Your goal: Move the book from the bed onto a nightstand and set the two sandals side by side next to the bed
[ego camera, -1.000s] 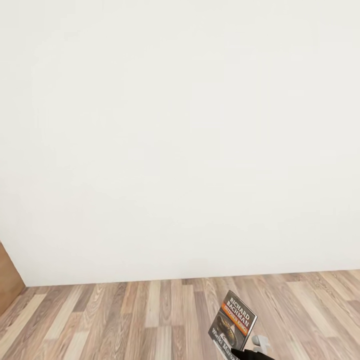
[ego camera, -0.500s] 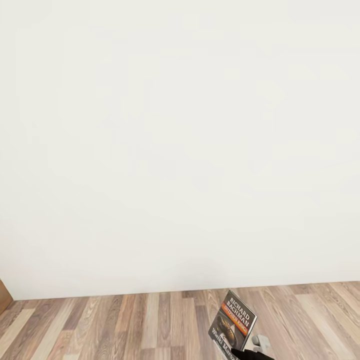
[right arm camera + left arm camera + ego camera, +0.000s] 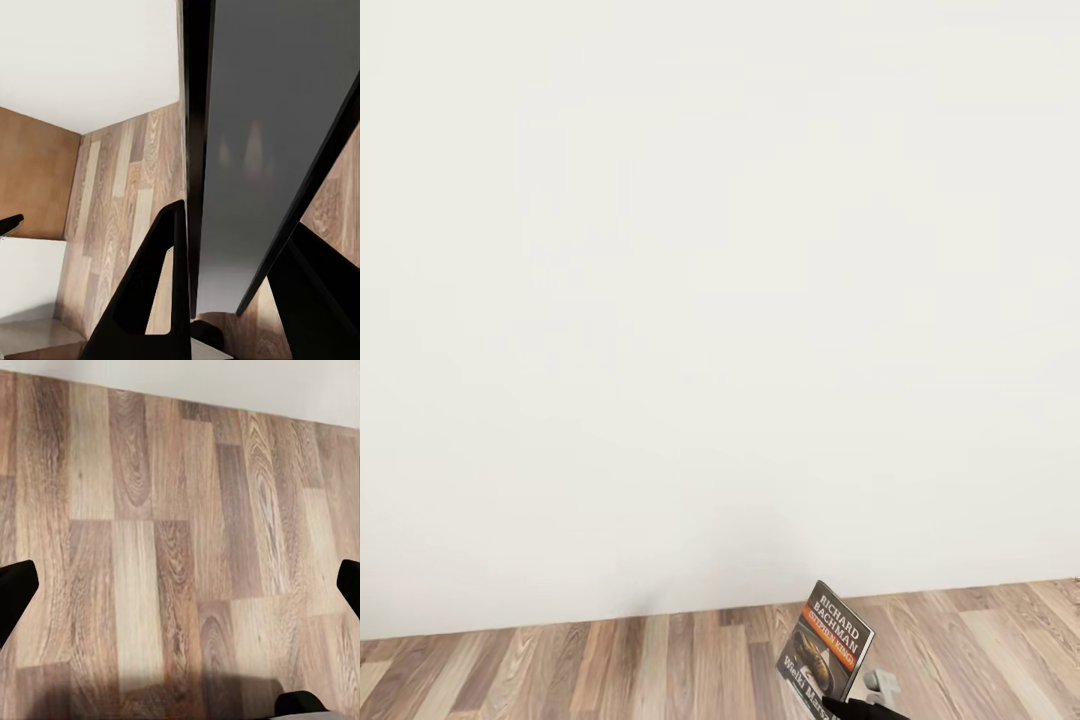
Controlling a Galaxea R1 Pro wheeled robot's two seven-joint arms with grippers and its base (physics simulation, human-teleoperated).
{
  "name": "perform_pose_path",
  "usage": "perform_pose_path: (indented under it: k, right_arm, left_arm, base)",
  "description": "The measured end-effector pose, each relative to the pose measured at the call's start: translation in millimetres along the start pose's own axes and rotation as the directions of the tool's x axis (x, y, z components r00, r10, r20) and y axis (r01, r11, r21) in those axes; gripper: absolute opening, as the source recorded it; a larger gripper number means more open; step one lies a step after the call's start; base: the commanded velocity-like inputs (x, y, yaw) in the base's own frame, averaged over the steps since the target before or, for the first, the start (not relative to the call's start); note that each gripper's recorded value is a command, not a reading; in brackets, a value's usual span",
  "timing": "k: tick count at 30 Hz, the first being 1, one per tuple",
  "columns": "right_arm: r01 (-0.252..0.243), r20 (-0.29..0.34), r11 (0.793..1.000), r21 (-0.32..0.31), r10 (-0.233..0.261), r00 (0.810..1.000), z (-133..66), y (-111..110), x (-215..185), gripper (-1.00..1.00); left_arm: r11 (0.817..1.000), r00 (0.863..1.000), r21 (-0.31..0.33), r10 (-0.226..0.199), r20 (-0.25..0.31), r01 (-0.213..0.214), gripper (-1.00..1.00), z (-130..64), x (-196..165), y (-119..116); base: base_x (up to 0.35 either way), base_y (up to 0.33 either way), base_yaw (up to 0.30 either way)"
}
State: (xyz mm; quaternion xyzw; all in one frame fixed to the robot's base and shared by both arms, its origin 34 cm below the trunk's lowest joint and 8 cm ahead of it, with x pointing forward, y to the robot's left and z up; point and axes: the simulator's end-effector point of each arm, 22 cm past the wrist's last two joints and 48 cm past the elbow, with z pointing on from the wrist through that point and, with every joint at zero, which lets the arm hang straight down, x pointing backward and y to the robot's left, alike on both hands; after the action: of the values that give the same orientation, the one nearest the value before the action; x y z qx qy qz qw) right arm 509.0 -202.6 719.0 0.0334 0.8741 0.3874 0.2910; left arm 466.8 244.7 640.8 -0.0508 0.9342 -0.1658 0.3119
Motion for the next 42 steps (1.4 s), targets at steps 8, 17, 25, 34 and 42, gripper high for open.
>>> perform_pose_path:
  k: [8,17,25,34,42]
  right_arm:
    - [-0.002,0.002,1.0,-0.001,0.002,1.0,0.7,0.4,-0.6,-1.0]
    - [-0.001,0.002,1.0,-0.002,0.001,1.0,0.6,0.9,-0.3,-1.0]
    - [-0.001,0.001,1.0,-0.003,0.001,1.0,0.5,1.1,-0.1,-1.0]
    - [0.0,0.0,1.0,-0.003,0.0,1.0,0.5,1.1,0.2,-1.0]
    - [0.001,-0.001,1.0,-0.003,-0.001,1.0,0.5,1.1,0.5,-1.0]
  left_arm:
    - [1.0,1.0,-0.001,-0.001,0.001,0.001,1.0,0.1,-0.4,0.6]
    - [1.0,1.0,-0.001,-0.001,0.001,0.001,1.0,-0.2,-0.3,0.7]
    - [1.0,1.0,-0.001,-0.001,0.001,0.001,1.0,-0.3,-0.3,0.6]
    - [1.0,1.0,-0.001,-0.001,0.001,0.001,1.0,-0.3,-0.2,0.7]
    - [1.0,1.0,-0.001,-0.001,0.001,0.001,1.0,-0.3,-0.3,0.6]
  base:
    - [0.037,0.0,-0.229]
    - [0.091,0.0,-0.072]
    - [0.315,0.0,-0.002]
    - [0.327,0.0,0.0]
    - [0.328,0.0,-0.006]
